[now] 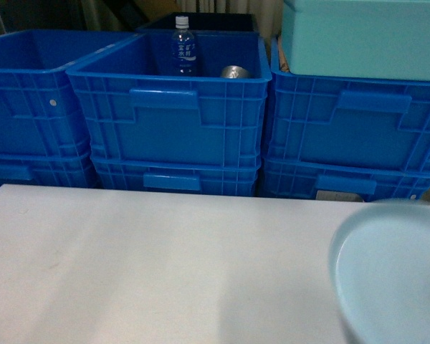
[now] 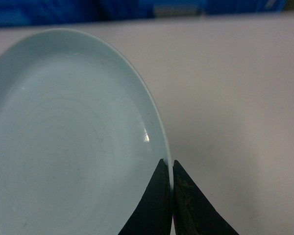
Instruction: Place blue tray on left shelf second layer neatly
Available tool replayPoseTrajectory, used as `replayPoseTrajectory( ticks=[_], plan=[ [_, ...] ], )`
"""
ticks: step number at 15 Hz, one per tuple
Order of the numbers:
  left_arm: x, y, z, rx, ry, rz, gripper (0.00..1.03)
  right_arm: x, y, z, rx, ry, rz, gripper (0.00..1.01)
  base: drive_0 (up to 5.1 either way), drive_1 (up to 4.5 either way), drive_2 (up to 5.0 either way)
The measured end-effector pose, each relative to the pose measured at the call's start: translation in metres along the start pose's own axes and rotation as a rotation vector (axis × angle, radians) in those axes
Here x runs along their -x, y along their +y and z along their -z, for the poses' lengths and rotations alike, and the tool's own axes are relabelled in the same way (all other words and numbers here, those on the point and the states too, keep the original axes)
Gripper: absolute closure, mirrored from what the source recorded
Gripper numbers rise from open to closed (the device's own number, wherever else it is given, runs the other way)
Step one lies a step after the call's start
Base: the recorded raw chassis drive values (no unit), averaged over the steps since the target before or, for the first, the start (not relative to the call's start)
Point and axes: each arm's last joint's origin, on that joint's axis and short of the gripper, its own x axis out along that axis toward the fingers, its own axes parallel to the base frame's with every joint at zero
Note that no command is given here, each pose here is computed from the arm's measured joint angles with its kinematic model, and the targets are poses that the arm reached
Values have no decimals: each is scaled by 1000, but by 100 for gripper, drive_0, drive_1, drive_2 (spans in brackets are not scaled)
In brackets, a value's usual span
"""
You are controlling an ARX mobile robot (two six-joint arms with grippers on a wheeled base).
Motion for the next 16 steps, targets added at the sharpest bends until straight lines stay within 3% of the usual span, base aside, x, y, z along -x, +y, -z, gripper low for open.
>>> replayPoseTrajectory(
  ticks=[2, 3, 4, 6, 7, 9, 13, 16],
  plan=[
    [0, 0, 0, 0, 0, 0, 5, 68, 37, -41, 97, -266, 76, 99, 0, 0, 0],
    [0, 0, 0, 0, 0, 0, 5, 104, 55, -52, 149, -417, 96, 99, 0, 0, 0],
    [0, 0, 0, 0, 0, 0, 5, 136, 71, -51, 199, -576, 162, 99, 0, 0, 0],
    [0, 0, 0, 0, 0, 0, 5, 151, 85, -27, 203, -649, 229, 99, 0, 0, 0],
    [0, 0, 0, 0, 0, 0, 5, 150, 90, -13, 203, -661, 246, 99, 0, 0, 0],
    [0, 0, 0, 0, 0, 0, 5, 150, 91, -1, 197, -672, 258, 99, 0, 0, 0],
    [0, 0, 0, 0, 0, 0, 5, 137, 85, 3, 183, -656, 272, 99, 0, 0, 0],
    [0, 0, 0, 0, 0, 0, 5, 131, 84, 5, 156, -621, 247, 99, 0, 0, 0]
  ],
)
